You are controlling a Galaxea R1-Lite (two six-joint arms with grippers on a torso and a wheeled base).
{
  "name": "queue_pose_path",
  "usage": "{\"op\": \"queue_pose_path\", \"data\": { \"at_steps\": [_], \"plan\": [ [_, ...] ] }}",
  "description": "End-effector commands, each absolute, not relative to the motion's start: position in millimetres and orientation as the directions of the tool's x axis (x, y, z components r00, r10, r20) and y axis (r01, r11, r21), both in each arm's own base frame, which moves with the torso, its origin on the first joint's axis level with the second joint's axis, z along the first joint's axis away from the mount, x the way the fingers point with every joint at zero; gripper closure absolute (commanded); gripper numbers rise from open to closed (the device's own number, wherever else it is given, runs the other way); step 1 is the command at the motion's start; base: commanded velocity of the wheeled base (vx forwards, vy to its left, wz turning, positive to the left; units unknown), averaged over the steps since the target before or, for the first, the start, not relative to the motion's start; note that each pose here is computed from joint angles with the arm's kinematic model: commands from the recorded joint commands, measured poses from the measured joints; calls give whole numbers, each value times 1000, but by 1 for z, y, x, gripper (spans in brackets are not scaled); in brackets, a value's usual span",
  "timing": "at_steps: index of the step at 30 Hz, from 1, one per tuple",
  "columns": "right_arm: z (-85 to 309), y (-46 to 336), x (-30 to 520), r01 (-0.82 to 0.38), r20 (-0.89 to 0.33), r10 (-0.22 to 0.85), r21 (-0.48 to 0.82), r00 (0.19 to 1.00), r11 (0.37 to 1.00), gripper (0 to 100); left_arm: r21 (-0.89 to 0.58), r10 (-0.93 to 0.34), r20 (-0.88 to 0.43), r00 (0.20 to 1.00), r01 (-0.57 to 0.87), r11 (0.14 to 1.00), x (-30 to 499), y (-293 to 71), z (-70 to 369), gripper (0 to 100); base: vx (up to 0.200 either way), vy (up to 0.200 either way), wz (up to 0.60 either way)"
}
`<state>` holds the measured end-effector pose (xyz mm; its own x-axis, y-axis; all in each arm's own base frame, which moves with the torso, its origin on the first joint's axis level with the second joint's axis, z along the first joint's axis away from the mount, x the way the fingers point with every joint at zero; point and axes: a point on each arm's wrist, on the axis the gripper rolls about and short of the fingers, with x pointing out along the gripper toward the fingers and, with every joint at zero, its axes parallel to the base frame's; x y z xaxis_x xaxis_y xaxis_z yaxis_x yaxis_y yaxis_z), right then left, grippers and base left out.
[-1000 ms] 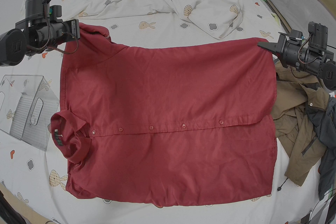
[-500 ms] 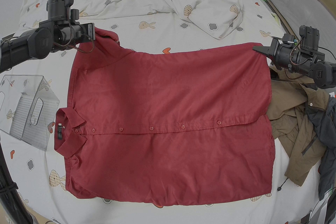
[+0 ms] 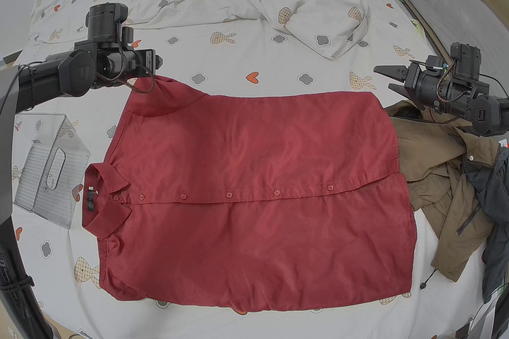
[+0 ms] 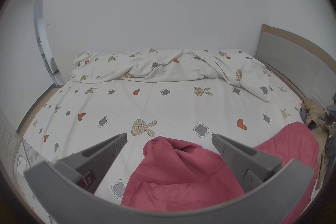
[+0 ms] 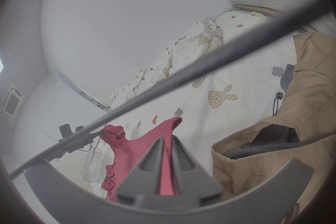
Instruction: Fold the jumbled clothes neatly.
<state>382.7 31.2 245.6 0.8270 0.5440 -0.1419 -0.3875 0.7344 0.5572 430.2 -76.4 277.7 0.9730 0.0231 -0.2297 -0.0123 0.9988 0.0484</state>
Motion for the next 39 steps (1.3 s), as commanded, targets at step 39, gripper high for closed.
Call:
{"op": "queue_pose_path", "data": {
  "at_steps": [39],
  "plan": [
    [229,77,198,-351,-559,683,592,470,726,0,-439,-544,-792,277,361,822,154,-40,204,0,0,0,0]
  ]
}}
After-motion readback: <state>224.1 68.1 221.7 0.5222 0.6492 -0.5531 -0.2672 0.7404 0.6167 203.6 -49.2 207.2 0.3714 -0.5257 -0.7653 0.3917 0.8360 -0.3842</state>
